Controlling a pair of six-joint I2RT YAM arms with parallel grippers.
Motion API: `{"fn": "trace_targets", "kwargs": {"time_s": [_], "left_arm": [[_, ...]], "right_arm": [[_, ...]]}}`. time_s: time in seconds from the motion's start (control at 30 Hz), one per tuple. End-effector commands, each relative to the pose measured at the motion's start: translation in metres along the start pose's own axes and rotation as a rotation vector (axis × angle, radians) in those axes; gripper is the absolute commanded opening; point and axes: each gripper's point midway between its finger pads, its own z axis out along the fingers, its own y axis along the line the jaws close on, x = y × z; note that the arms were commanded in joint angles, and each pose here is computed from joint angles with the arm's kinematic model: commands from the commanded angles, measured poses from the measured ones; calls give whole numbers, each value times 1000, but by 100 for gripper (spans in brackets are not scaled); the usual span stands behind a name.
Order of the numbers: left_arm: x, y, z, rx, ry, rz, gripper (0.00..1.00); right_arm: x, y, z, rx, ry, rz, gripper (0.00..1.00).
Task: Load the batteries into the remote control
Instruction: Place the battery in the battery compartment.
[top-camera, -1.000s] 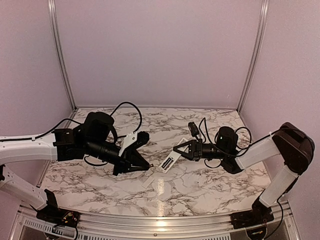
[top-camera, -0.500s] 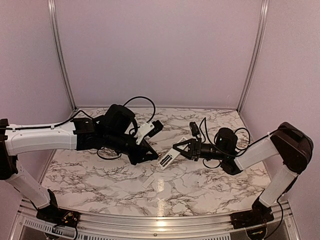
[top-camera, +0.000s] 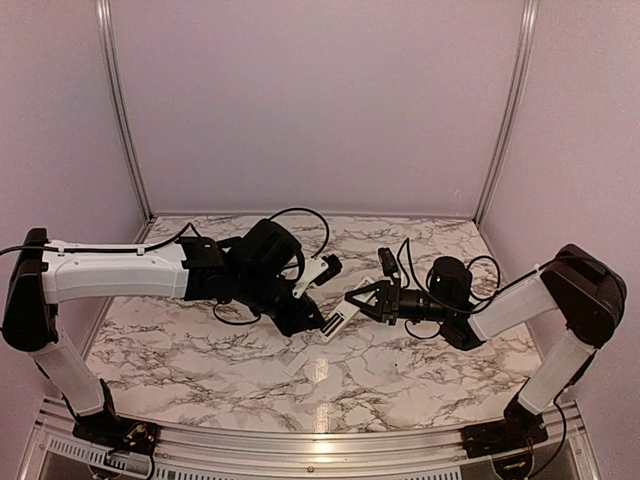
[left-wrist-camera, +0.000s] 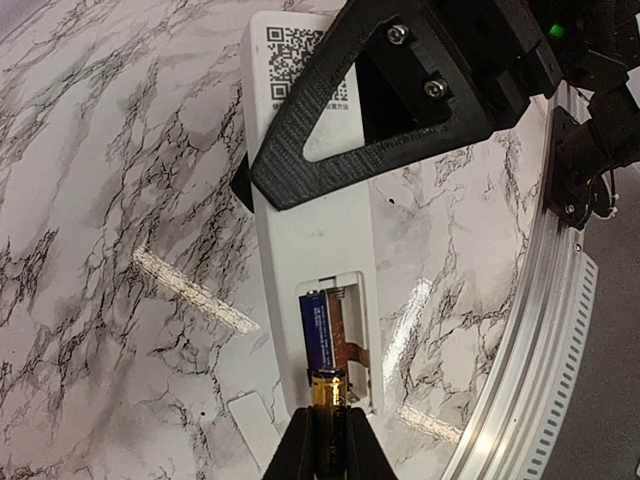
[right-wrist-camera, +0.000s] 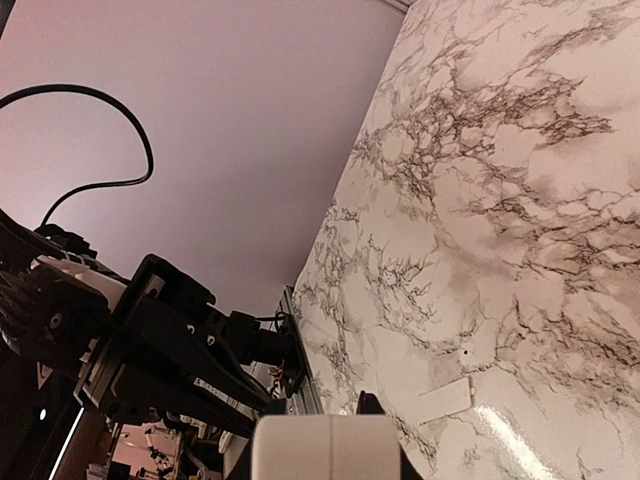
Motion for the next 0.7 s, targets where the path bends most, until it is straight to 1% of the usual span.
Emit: {"fn": "trace_targets", "kwargs": {"time_s": [0.0, 0.23, 0.67], "left_arm": [[-1, 1, 7, -38, 32, -1, 0], [1, 1, 19, -50, 61, 3, 0], [10, 12, 36, -147, 144, -6, 0]], "right_arm": [[-7, 10, 7, -30, -16, -20, 0], [-8, 10, 7, -16, -18, -24, 0], [-8, 6, 6, -7, -29, 2, 0]]}}
